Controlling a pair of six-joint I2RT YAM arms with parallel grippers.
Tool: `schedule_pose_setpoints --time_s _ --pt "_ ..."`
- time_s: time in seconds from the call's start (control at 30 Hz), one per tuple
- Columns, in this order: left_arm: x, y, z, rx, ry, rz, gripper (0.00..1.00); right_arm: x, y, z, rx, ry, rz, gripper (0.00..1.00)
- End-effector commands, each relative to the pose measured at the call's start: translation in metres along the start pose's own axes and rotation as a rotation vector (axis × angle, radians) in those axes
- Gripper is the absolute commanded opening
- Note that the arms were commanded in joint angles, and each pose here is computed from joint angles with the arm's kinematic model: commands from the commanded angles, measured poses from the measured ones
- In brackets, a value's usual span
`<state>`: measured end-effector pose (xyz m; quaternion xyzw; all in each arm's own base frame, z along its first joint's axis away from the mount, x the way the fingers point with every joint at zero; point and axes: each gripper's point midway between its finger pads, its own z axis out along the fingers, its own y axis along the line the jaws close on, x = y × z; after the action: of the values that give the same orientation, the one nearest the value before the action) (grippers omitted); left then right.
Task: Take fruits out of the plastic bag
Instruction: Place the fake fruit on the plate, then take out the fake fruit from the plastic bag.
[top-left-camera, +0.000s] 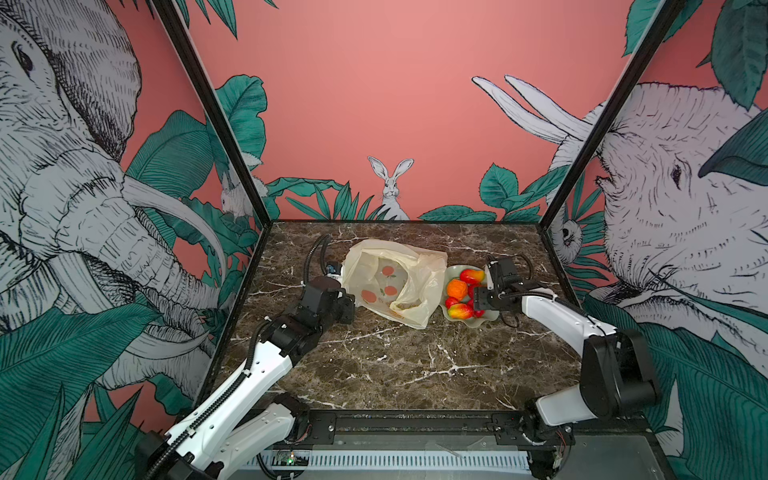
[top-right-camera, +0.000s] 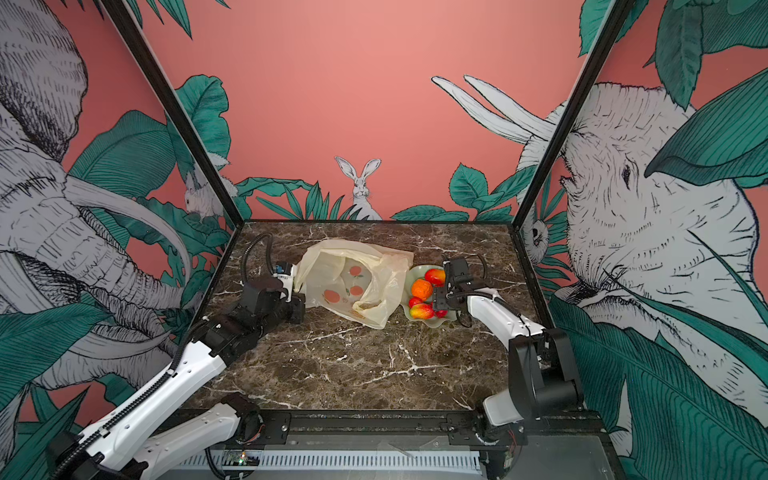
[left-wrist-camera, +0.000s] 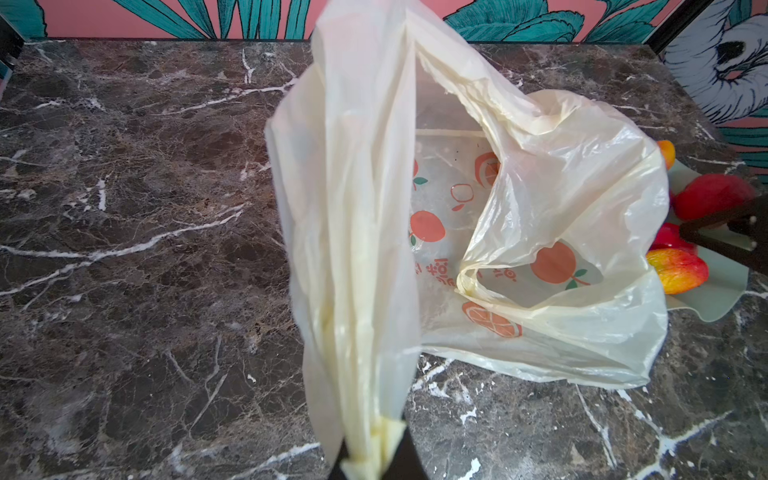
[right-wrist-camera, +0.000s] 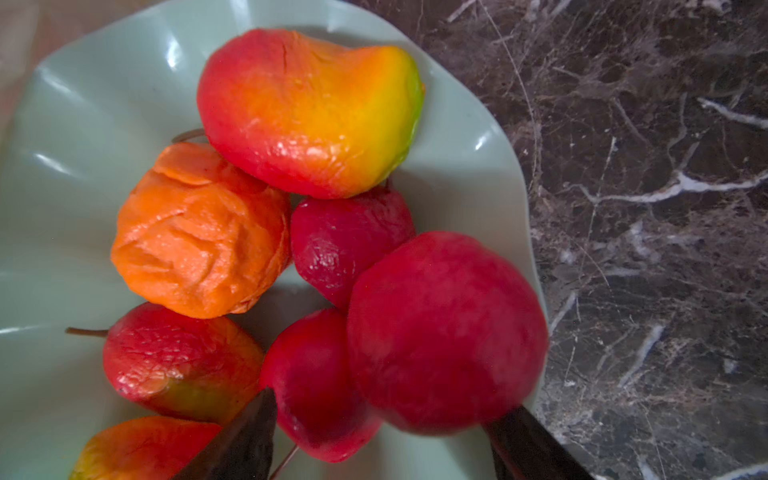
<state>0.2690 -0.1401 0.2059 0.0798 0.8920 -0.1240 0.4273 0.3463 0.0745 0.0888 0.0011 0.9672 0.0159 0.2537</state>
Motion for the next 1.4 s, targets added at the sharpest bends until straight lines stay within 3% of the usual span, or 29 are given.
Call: schedule_pose_setpoints --time_s 0.0,0.27,0.43,0.53,0.67,0.8,0.97,1.2,1.37 --pt "0.002 0.0 -0.002 0.007 -0.007 -0.012 0.0 -0.014 0.002 -0.011 -0.016 -0.037 0.015 0.78" --pt "0.0 -0.001 -0.003 0.014 -0.009 0.0 0.0 -0.021 -0.01 -0.043 0.036 -0.094 -0.003 0.8" --pt "-0.004 -0.002 -0.009 0.022 -0.029 0.03 0.0 -0.028 0.004 -0.077 -0.009 -0.165 -0.047 0.74" --pt "-0.011 -0.008 -0.014 0.055 -0.055 0.054 0.0 -0.037 0.049 -0.105 -0.116 -0.243 -0.176 0.67" --pt "-0.024 -0.025 -0.02 0.136 -0.076 0.089 0.0 -0.041 0.148 -0.144 -0.358 -0.351 -0.367 0.56" --pt "-0.027 -0.04 -0.022 0.209 -0.056 0.104 0.0 -0.036 0.243 -0.165 -0.582 -0.426 -0.464 0.48" --pt "-0.03 -0.05 -0.027 0.271 -0.069 0.083 0.0 -0.024 0.313 -0.141 -0.597 -0.439 -0.636 0.4" --pt "-0.038 -0.051 -0.048 0.285 -0.102 0.096 0.0 -0.029 0.347 -0.08 -0.491 -0.466 -0.756 0.38" --pt "-0.036 -0.051 -0.059 0.311 -0.135 0.078 0.0 -0.03 0.361 -0.043 -0.447 -0.5 -0.808 0.43"
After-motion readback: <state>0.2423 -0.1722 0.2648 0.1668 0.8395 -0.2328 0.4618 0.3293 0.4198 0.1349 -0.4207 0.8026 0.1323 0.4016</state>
